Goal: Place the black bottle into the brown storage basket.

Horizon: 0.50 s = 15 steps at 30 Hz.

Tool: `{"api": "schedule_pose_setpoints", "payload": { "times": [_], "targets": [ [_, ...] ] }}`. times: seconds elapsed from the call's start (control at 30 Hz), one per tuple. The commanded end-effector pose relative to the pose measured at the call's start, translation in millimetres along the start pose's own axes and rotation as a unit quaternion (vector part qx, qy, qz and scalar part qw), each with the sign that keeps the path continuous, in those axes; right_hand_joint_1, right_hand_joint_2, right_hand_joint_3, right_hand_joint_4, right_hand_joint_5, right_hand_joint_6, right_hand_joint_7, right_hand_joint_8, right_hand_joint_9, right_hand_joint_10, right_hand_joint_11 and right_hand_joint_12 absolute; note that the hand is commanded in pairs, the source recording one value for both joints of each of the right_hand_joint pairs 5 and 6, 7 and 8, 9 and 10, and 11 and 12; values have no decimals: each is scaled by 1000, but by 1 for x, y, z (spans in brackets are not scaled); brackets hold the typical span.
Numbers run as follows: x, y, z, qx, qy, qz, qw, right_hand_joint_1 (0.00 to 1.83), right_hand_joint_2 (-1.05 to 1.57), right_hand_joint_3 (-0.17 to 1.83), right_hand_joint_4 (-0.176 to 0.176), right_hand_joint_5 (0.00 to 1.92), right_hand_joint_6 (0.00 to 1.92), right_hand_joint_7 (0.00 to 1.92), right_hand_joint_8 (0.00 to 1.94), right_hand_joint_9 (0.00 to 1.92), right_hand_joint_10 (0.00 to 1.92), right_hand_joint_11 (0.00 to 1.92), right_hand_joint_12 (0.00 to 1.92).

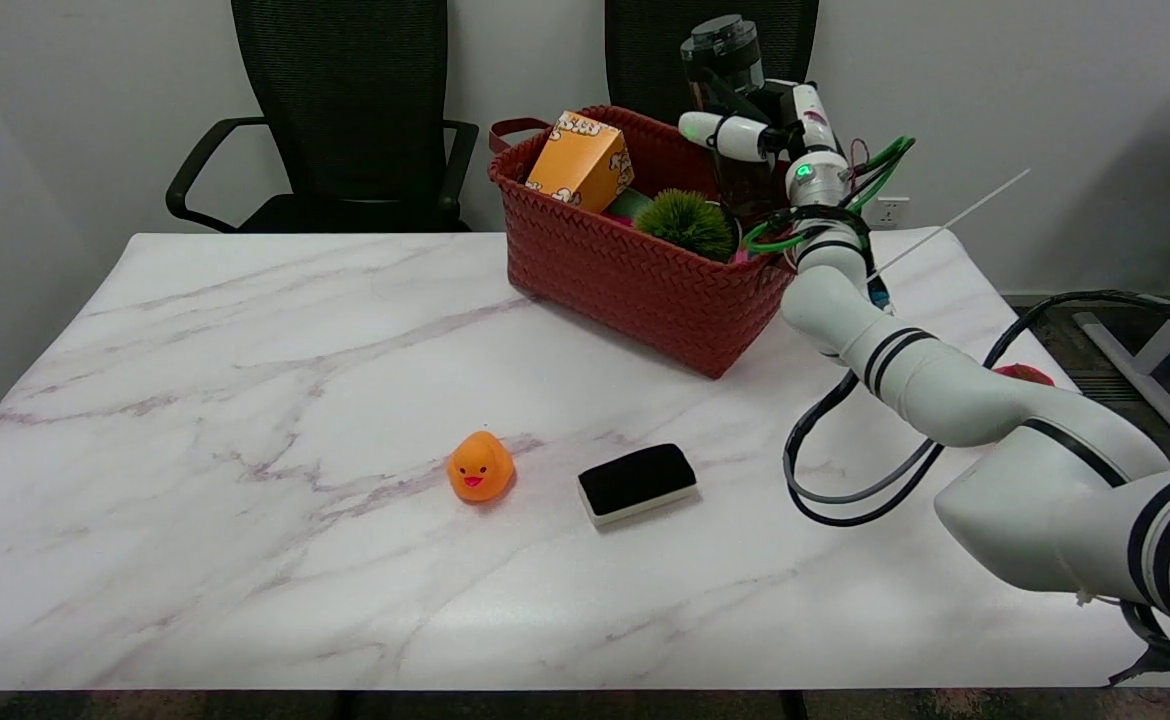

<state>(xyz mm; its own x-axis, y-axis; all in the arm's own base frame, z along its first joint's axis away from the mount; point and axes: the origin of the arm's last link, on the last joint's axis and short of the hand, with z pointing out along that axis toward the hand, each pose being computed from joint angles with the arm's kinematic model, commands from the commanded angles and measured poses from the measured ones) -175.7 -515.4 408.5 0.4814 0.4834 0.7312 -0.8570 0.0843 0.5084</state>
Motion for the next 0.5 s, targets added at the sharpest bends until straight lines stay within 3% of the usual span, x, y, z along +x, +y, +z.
{"api": "schedule_pose_setpoints", "payload": {
  "times": [0.03, 0.4, 0.47, 0.5],
  "targets": [
    [-4, 8, -1, -13, -10, -39, 999, 1029, 936, 46, 0, 829, 829, 1133, 1133, 776, 776, 606, 606],
    [-10, 6, -1, -13, -24, -35, 999, 1031, 931, 53, 0, 795, 795, 1115, 1115, 777, 777, 647, 647],
    [-12, 6, -1, -13, -30, -36, 999, 1050, 812, 124, 0, 657, 657, 921, 921, 684, 684, 606, 606],
    [-13, 5, -1, -13, -32, -36, 999, 1051, 808, 126, 0, 656, 656, 917, 917, 681, 681, 602, 602]
  ]
}}
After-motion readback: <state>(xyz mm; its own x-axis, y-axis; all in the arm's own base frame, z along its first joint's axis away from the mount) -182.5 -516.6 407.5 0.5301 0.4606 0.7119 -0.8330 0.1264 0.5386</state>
